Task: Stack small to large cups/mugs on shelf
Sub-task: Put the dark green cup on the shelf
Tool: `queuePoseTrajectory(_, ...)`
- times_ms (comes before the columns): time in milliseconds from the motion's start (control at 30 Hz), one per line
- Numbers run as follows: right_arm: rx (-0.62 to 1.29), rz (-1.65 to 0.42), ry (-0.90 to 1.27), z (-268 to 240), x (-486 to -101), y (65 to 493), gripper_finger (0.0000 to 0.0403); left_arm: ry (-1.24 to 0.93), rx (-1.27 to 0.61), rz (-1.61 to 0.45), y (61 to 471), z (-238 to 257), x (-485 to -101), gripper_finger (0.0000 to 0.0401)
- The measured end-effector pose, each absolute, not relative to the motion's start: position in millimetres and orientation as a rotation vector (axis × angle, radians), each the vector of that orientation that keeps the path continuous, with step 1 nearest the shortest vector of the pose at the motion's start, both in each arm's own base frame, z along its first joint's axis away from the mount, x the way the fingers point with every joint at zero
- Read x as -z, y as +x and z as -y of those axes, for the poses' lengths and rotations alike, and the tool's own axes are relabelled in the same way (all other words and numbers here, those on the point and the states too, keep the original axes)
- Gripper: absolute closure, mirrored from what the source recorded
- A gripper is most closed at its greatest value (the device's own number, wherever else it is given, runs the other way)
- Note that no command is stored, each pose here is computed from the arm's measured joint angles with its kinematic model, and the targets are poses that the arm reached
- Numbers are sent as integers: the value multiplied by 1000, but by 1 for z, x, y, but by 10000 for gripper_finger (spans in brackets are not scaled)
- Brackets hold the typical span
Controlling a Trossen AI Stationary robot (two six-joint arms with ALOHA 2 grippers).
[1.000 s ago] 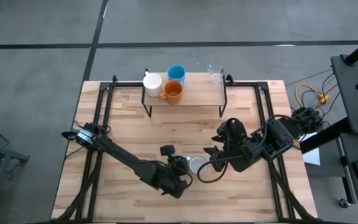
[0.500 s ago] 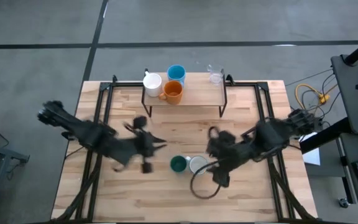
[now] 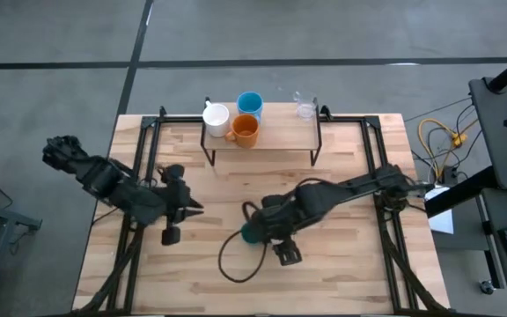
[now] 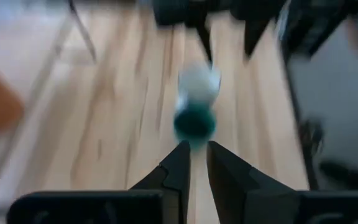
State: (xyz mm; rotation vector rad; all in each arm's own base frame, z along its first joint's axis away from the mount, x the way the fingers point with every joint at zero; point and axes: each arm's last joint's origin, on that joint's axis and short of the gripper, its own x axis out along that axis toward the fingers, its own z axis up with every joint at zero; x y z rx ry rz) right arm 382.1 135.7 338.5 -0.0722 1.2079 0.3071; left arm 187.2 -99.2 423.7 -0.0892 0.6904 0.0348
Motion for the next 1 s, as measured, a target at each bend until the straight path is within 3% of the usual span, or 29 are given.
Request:
queuePoseTrajectory(200,-333,-1278,-133,-132,-305,404,154,-103,-141,-1065,190,105,-388,363)
queuePoseTrajectory(333,-346,-1289,-148,-136,-283,417,154,-77,-234,-1191,191,106,-375,363)
queuePoseTrajectory(700,-357,-1194,-94,-144,-259,443,154,-80,-242,-1156,182,100,-380,363)
queuePoseTrajectory(1000,-337,-1251,-83,-146,-238,449,155,-89,-241,-1138,178,97,-384,363)
